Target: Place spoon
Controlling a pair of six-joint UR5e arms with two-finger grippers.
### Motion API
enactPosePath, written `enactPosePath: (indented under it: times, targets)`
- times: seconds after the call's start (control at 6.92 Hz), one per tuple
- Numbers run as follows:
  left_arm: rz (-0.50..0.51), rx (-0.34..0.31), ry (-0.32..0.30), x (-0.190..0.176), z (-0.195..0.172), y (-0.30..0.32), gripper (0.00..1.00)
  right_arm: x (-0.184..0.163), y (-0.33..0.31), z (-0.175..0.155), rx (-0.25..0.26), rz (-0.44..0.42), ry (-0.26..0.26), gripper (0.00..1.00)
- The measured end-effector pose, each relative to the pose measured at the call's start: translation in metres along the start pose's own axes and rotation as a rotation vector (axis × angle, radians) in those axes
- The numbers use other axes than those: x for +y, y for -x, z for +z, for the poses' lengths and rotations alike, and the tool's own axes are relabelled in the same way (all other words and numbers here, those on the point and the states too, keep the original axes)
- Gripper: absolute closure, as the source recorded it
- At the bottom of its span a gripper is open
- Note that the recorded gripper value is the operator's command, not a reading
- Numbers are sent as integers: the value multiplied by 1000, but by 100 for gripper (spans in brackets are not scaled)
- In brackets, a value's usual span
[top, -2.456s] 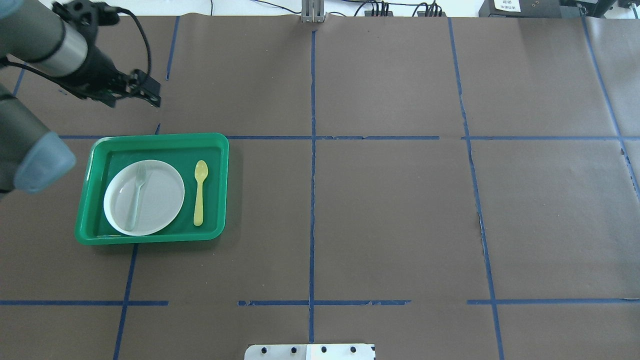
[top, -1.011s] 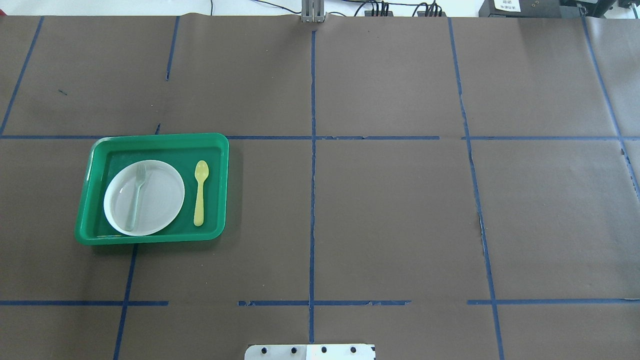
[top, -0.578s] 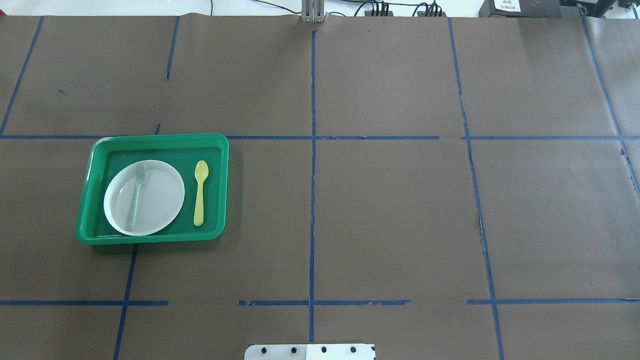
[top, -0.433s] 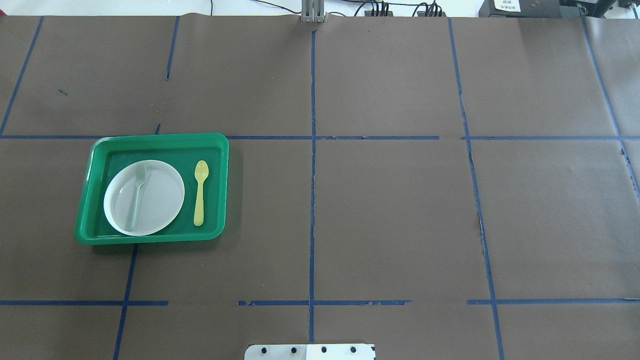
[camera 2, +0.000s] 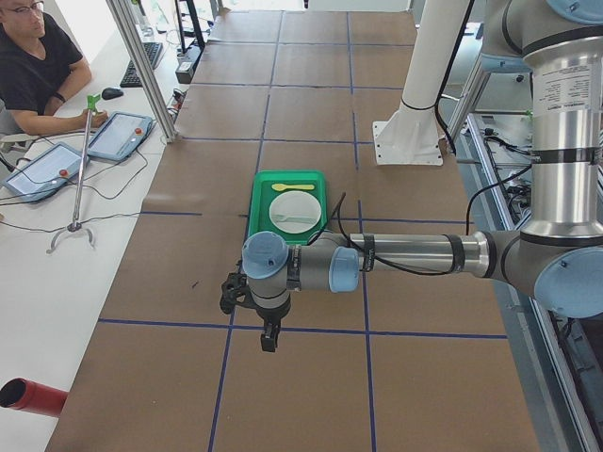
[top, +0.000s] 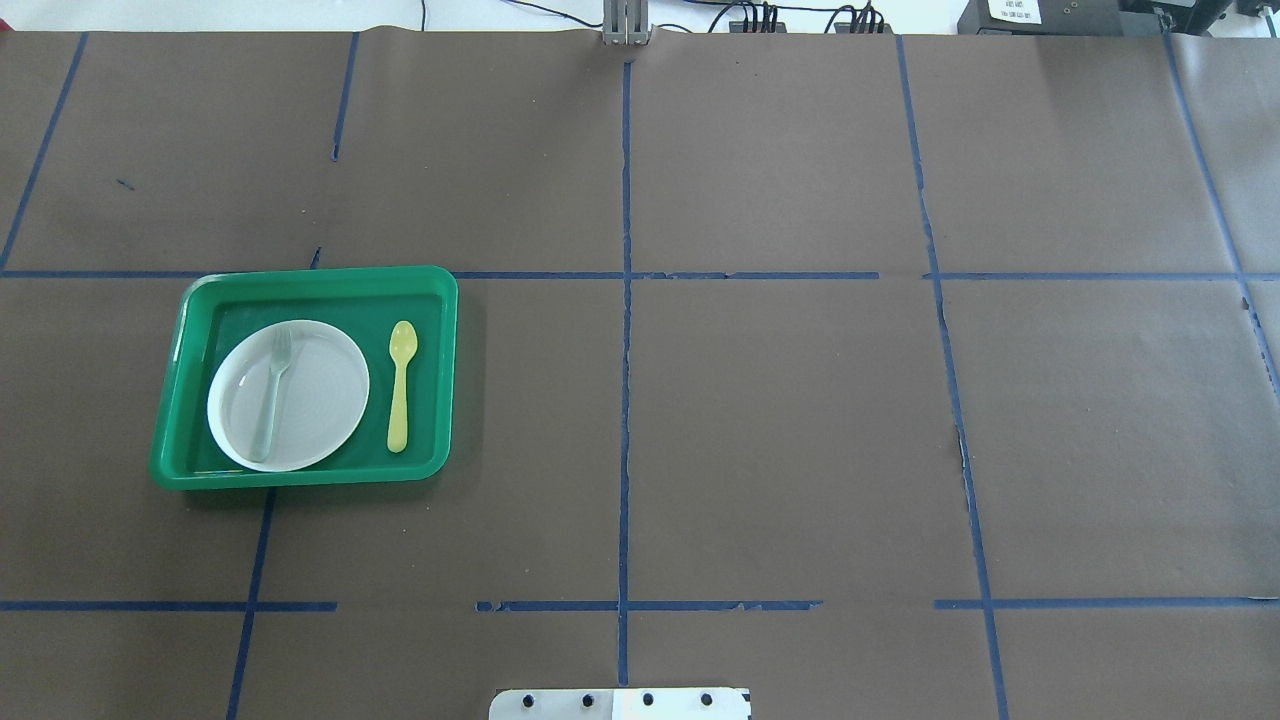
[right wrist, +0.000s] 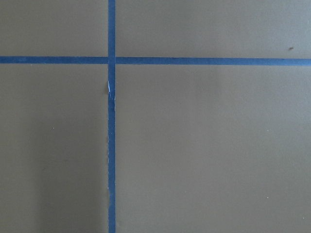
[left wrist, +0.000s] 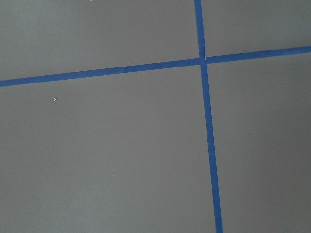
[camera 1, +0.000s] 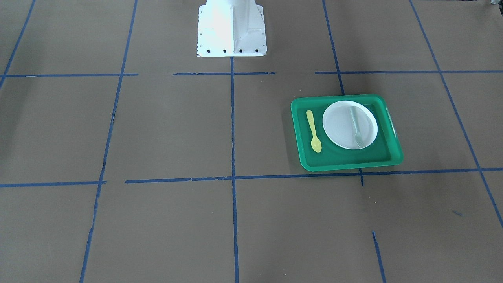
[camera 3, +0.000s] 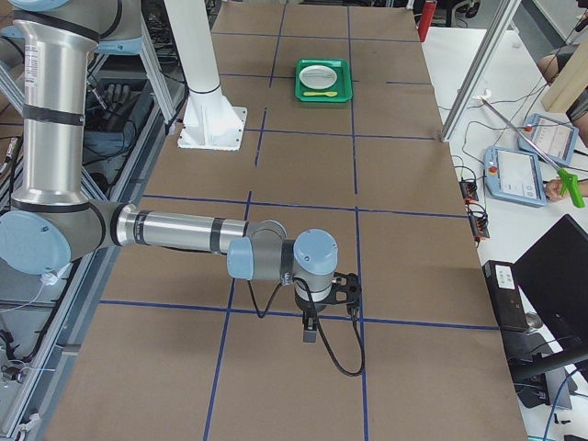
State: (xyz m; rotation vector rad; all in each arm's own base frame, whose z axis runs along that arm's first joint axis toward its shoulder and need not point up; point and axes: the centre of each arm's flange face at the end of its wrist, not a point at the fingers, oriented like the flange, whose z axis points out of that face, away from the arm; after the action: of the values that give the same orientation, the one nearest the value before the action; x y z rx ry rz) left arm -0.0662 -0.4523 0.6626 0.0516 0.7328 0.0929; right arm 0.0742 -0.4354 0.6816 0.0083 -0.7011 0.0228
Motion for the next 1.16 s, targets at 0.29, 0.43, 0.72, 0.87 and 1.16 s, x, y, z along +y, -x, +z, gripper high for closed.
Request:
enactPosePath:
  times: [0.29,0.43,0.72,0.87,1.16]
  targets:
    - [0,-1,0,0,0,0,0,0,0,0,0,0,0,0]
    - [1,-1,-1,0,0,0,0,0,0,0,0,0,0,0]
    - [2,0,-4,-2,-2,-1,0,0,0,0,0,0,0,0]
    - [5,0,-7,-3,-3,-2,0,0,0,0,0,0,0,0]
    - [0,-2,-20,-4,-9,1,0,0,0,0,0,0,0,0]
